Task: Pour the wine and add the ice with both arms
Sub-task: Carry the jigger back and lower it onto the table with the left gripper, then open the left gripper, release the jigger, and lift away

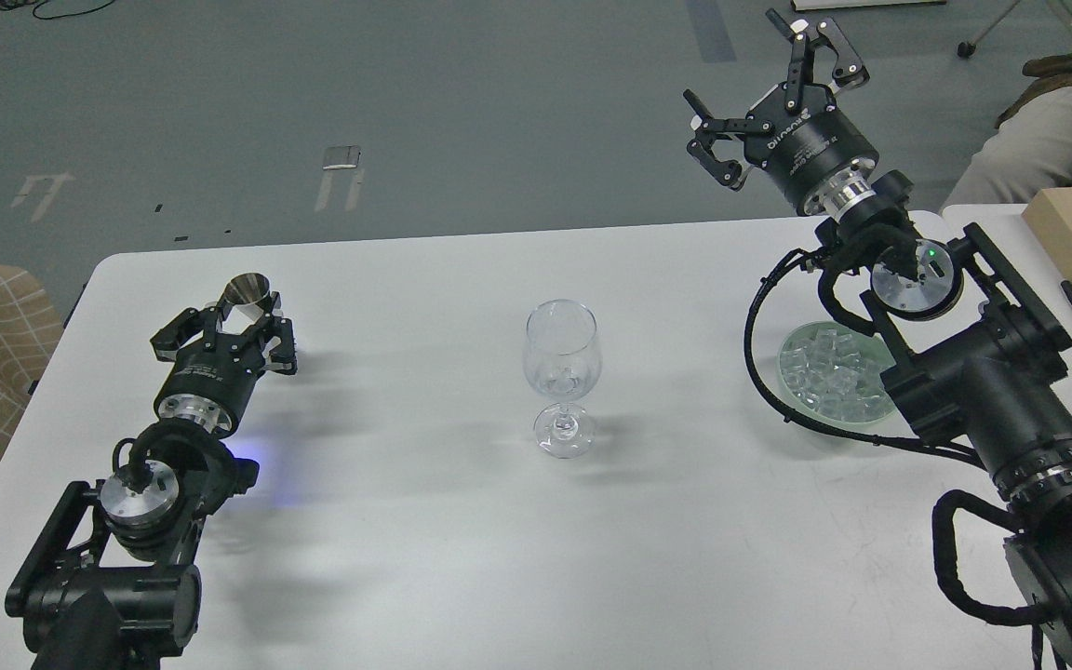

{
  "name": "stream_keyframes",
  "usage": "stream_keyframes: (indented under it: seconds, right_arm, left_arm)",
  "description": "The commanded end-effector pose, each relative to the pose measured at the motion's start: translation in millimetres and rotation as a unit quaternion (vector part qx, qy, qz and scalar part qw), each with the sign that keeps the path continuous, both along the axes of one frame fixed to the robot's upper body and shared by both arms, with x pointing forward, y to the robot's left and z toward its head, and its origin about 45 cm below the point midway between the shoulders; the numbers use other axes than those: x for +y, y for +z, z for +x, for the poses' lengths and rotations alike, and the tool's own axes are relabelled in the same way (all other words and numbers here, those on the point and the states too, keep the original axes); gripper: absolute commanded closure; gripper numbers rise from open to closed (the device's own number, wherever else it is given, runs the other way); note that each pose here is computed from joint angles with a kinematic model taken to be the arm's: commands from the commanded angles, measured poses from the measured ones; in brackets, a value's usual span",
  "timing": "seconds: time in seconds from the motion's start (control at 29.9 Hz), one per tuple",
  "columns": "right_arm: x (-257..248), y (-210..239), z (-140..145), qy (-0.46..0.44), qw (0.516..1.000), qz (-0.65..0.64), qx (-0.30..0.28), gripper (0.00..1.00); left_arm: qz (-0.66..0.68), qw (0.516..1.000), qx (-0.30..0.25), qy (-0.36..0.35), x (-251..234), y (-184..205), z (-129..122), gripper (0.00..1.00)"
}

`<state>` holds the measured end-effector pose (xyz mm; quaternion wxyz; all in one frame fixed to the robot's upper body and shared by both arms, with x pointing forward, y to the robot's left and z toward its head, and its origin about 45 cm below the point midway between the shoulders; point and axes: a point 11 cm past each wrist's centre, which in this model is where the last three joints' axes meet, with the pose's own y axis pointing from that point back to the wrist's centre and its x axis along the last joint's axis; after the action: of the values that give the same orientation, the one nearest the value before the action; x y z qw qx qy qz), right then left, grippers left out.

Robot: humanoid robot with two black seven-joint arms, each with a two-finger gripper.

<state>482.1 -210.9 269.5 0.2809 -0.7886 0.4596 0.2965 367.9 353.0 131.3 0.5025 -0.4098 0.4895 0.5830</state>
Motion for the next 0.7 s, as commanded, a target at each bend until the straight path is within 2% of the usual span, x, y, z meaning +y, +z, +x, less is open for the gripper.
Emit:
stream_keyframes:
  seconds: [0.0, 0.23, 0.5, 0.57, 0.67]
  right_arm:
    - [-0.2, 0.0, 0.0, 0.000, 1.000, 0.000, 0.000, 0.00]
    - [-0.2, 0.0, 0.0, 0.000, 1.000, 0.000, 0.000, 0.00]
    - [-0.2, 0.0, 0.0, 0.000, 1.000, 0.000, 0.000, 0.00]
    - [0.0, 0.5, 0.0, 0.000, 1.000, 0.000, -0.001, 0.00]
    - [0.0, 0.5, 0.0, 0.000, 1.000, 0.000, -0.001, 0.00]
  left_arm:
    - [0.000, 1.000, 0.000, 0.001, 0.1, 0.0, 0.0, 0.46]
    - [0.001, 1.000, 0.000, 0.000, 0.1, 0.0, 0.0, 0.42]
    - [0.005, 1.000, -0.001, 0.001, 0.7, -0.5, -1.6, 0.17]
    - [0.006, 1.000, -0.013, -0.003, -0.6, 3.9, -0.6, 0.06]
    - [0.009, 1.000, -0.029, -0.006, -0.4, 8.4, 0.0, 0.03]
